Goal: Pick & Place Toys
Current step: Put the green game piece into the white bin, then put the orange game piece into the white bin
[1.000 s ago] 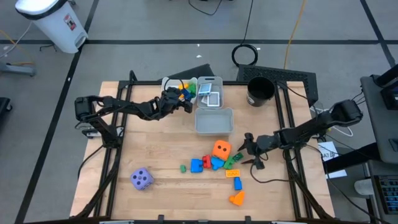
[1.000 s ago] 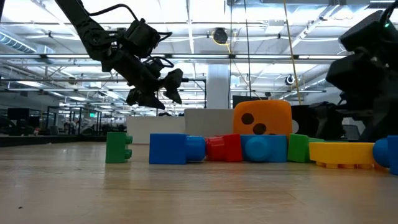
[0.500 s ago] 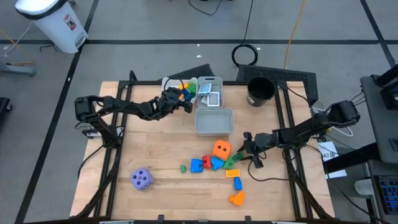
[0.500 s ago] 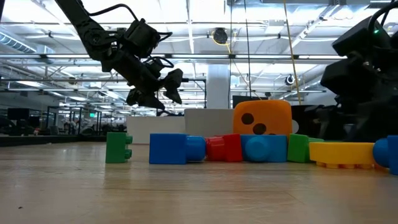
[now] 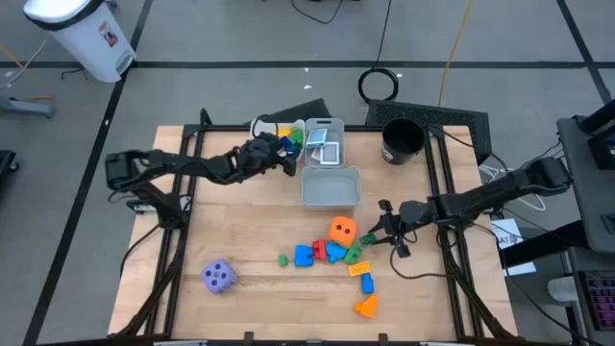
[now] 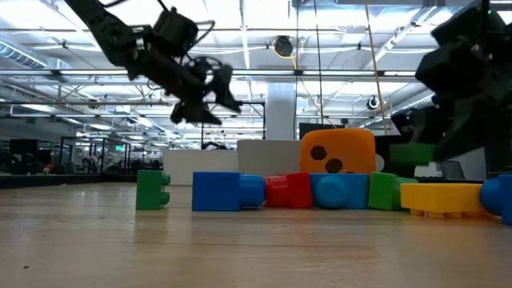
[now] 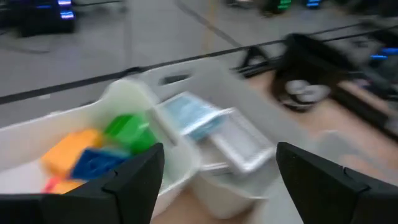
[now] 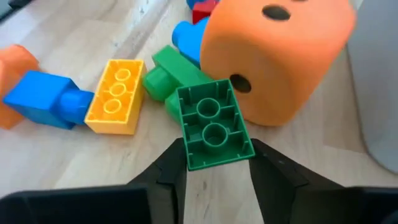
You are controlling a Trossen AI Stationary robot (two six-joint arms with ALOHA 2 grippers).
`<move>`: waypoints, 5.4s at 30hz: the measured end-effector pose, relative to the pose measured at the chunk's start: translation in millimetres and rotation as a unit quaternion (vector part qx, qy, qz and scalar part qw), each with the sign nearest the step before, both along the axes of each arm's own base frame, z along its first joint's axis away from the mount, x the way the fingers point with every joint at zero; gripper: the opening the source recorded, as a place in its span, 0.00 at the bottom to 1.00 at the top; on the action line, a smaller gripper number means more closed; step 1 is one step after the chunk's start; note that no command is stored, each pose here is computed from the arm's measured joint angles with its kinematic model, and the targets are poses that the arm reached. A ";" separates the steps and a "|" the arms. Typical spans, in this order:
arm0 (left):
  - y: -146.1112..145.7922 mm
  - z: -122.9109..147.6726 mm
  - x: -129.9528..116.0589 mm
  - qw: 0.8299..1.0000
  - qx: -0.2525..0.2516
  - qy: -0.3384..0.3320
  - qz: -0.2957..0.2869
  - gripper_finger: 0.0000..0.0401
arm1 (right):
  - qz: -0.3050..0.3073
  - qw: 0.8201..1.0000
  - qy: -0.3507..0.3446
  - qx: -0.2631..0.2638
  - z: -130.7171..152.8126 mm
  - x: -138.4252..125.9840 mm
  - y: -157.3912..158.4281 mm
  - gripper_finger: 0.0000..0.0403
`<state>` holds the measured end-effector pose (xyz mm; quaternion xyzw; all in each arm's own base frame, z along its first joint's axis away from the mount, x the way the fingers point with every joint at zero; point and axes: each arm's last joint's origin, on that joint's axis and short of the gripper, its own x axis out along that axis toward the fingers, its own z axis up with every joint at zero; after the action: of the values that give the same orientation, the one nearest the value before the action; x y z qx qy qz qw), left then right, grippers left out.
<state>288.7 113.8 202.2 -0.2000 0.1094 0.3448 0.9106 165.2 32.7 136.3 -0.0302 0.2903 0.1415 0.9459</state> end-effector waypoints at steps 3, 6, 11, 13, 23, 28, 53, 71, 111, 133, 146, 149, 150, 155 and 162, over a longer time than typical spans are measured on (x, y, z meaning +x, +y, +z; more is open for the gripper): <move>-9.9 19.5 -2.8 0.998 0.001 -0.039 -0.055 0.78 | -0.001 0.999 -0.032 0.007 13.7 -2.6 -0.3 0.27; -22.7 34.8 -1.7 0.992 0.009 -0.084 -0.094 0.77 | -0.004 0.997 -0.080 0.004 25.2 -4.0 -1.0 0.25; -49.5 42.1 12.6 0.975 0.013 -0.161 -0.151 0.76 | -0.067 0.980 -0.174 -0.070 41.1 0.2 -4.4 0.26; -57.7 42.0 17.7 0.969 0.019 -0.181 -0.166 0.76 | -0.089 0.969 -0.205 -0.104 45.5 3.5 -4.6 0.26; -90.0 49.8 60.5 0.950 0.007 -0.196 -0.244 0.75 | -0.155 0.916 -0.235 -0.287 71.2 32.8 0.3 0.26; -92.7 55.7 91.4 0.957 -0.010 -0.143 -0.251 0.72 | -0.192 0.878 -0.190 -0.396 75.4 49.7 1.9 0.26; -92.8 56.5 113.6 0.955 -0.025 -0.112 -0.273 0.31 | -0.223 0.839 -0.245 -0.431 89.8 55.5 10.7 0.31; -52.9 53.3 74.5 0.997 0.071 0.013 -0.032 0.24 | -0.261 0.917 -0.218 -0.207 88.7 34.2 6.1 0.40; 36.4 -33.8 -29.0 0.975 -0.064 0.066 0.203 0.54 | -0.275 0.918 -0.207 -0.197 91.5 26.9 -0.6 0.36; -79.8 45.3 -3.5 0.952 0.193 0.009 -0.236 0.55 | -0.274 0.915 -0.216 -0.204 93.8 27.3 -0.6 0.35; -76.7 47.3 -3.3 0.953 0.191 -0.004 -0.236 0.53 | -0.276 0.915 -0.217 -0.201 94.0 27.4 -0.6 0.35; -74.5 47.3 -3.6 0.956 0.182 -0.009 -0.229 0.54 | -0.272 0.919 -0.219 -0.183 93.9 27.6 0.1 0.36; -73.8 47.3 -3.7 0.957 0.180 -0.009 -0.228 0.54 | -0.263 0.922 -0.221 -0.177 93.9 27.8 0.7 0.36; -73.5 47.3 -3.8 0.959 0.170 -0.015 -0.225 0.55 | -0.219 0.936 -0.237 -0.141 95.9 29.1 3.8 0.35; -74.1 47.4 -3.7 0.962 0.156 -0.023 -0.222 0.53 | -0.129 0.963 -0.236 -0.024 94.8 29.1 17.9 0.36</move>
<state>285.1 39.7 249.6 -0.0344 0.0748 0.1419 0.9865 194.3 50.6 231.1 -0.0476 0.0639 -0.0001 0.9968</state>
